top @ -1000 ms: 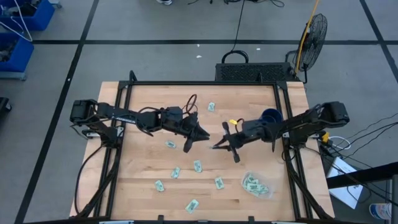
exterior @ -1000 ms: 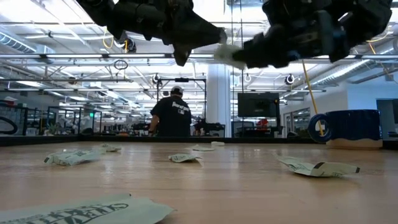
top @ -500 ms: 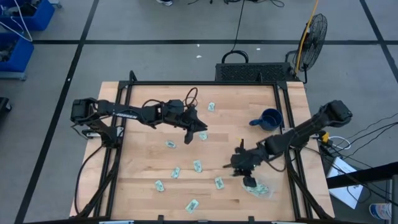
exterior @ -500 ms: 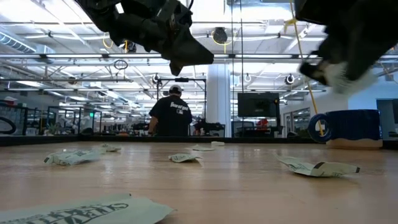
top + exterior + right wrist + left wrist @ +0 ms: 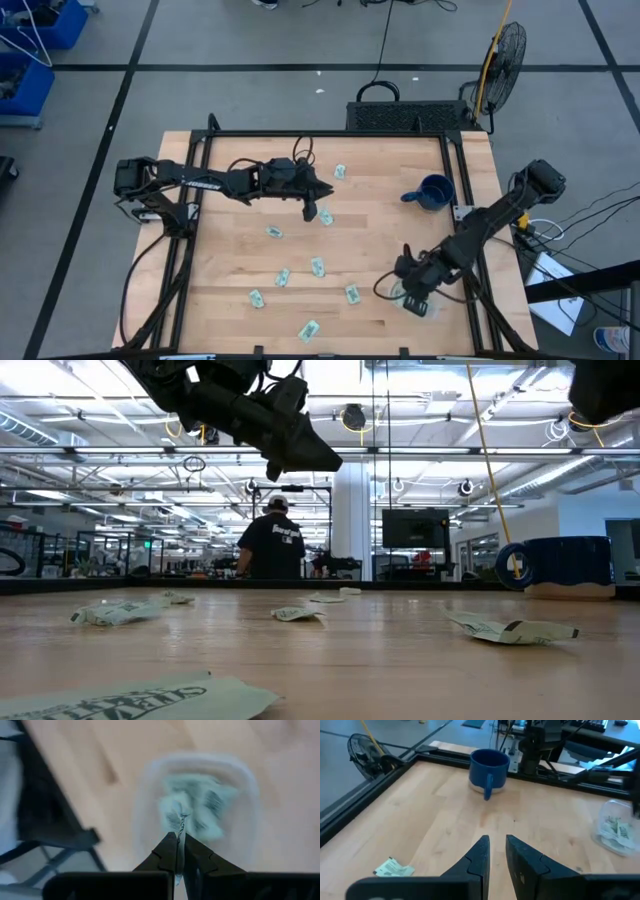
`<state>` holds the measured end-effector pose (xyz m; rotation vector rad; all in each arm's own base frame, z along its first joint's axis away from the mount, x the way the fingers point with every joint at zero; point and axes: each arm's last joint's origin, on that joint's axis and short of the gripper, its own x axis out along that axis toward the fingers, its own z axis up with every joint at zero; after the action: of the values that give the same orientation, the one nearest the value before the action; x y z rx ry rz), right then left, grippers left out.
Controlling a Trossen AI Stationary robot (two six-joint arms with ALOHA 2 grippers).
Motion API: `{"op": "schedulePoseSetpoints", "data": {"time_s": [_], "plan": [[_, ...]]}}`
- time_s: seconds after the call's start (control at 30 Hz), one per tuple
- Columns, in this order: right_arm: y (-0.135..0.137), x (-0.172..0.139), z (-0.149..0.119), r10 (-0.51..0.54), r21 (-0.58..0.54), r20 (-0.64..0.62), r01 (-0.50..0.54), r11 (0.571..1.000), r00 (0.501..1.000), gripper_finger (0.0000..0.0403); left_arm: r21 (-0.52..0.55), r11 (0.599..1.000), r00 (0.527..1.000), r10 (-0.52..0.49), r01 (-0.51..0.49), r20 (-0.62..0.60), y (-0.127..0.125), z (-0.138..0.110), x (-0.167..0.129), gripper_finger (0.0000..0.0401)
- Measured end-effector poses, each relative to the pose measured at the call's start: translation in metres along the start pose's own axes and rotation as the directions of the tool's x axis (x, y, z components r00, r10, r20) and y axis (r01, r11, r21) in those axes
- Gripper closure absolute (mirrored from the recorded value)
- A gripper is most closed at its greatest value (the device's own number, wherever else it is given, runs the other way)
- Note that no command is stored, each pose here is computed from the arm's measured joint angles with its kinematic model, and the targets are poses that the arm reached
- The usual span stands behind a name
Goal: Pick and place Stevia / Truvia into bins
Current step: Put the stevia packet into the transparent container
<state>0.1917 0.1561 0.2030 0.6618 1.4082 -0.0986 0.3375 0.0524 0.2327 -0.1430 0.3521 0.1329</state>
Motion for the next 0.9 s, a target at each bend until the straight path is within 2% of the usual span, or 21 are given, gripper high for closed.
{"op": "schedulePoseSetpoints", "data": {"time_s": [0.13,0.27,0.6,0.9], "plan": [[-0.008,0.0,-0.006,-0.097,0.032,-0.04,0.098,0.995,0.995,0.0393,0.0,1.0,1.0,0.0,0.0,-0.001,0.0,0.0,0.0,0.0336],[-0.014,0.004,-0.008,-0.125,0.078,-0.05,0.129,0.989,0.991,0.0376,0.0,1.0,1.0,0.0,0.0,-0.001,0.0,0.0,0.0,0.0336],[-0.021,0.009,-0.01,-0.145,0.084,-0.061,0.149,0.985,0.988,0.031,-0.001,1.0,1.0,0.0,0.0,-0.001,0.0,0.0,0.0,0.0336],[-0.019,0.01,-0.01,-0.127,0.112,-0.059,0.133,0.985,0.99,0.0303,-0.001,1.0,1.0,0.0,0.0,-0.001,0.0,0.0,0.0,0.0336]]}}
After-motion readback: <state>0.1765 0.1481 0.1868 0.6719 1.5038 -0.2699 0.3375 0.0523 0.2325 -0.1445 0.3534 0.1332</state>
